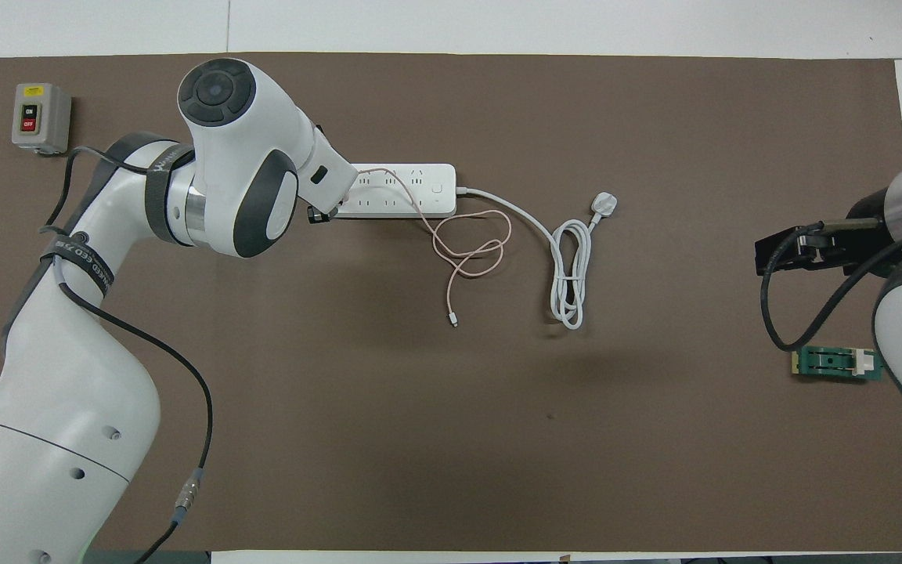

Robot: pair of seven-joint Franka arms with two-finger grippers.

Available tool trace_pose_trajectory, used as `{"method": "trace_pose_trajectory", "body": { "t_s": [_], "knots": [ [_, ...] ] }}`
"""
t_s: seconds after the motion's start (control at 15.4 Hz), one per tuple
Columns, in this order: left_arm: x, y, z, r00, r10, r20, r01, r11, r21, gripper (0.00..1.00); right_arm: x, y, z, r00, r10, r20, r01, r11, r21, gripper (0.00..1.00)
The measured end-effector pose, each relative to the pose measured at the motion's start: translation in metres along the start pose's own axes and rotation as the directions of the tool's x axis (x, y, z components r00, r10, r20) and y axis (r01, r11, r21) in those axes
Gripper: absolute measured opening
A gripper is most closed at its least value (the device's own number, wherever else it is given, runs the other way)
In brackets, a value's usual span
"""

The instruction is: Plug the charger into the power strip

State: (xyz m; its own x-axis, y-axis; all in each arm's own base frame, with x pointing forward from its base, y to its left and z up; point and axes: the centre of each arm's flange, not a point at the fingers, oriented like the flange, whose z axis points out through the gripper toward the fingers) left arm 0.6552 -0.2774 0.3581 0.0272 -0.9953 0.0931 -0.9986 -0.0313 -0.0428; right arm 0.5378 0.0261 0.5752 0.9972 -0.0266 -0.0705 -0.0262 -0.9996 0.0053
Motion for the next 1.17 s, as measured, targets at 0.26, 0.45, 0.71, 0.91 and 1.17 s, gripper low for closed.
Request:
{"method": "trace_pose_trajectory", "body": {
  "t_s": [0.26,0.45,0.71,0.91,1.17],
  "knots": [
    [-0.0004,0.0,0.0001,1.0,0.0,0.0,0.0,1.0,0.0,0.32,0.0,0.0,0.0,1.0,0.0,0.0,0.0,1.0,0.0,1.0],
    [-0.0002,0.0011,0.0002,1.0,0.0,0.0,0.0,1.0,-0.002,0.32,0.0,0.0,0.0,1.0,0.0,0.0,0.0,1.0,0.0,1.0],
    [0.0005,0.0071,0.0002,1.0,0.004,0.002,-0.004,1.0,-0.01,0.32,0.0,0.0,0.0,1.0,0.0,0.0,0.0,1.0,0.0,1.0],
    [0.0016,0.0091,0.0019,1.0,0.007,0.004,-0.007,1.0,-0.012,0.32,0.0,0.0,0.0,1.0,0.0,0.0,0.0,1.0,0.0,1.0],
    [0.0014,0.0097,0.0026,1.0,0.009,0.002,-0.009,1.0,-0.006,0.32,0.0,0.0,0.0,1.0,0.0,0.0,0.0,1.0,0.0,1.0]
  ]
}}
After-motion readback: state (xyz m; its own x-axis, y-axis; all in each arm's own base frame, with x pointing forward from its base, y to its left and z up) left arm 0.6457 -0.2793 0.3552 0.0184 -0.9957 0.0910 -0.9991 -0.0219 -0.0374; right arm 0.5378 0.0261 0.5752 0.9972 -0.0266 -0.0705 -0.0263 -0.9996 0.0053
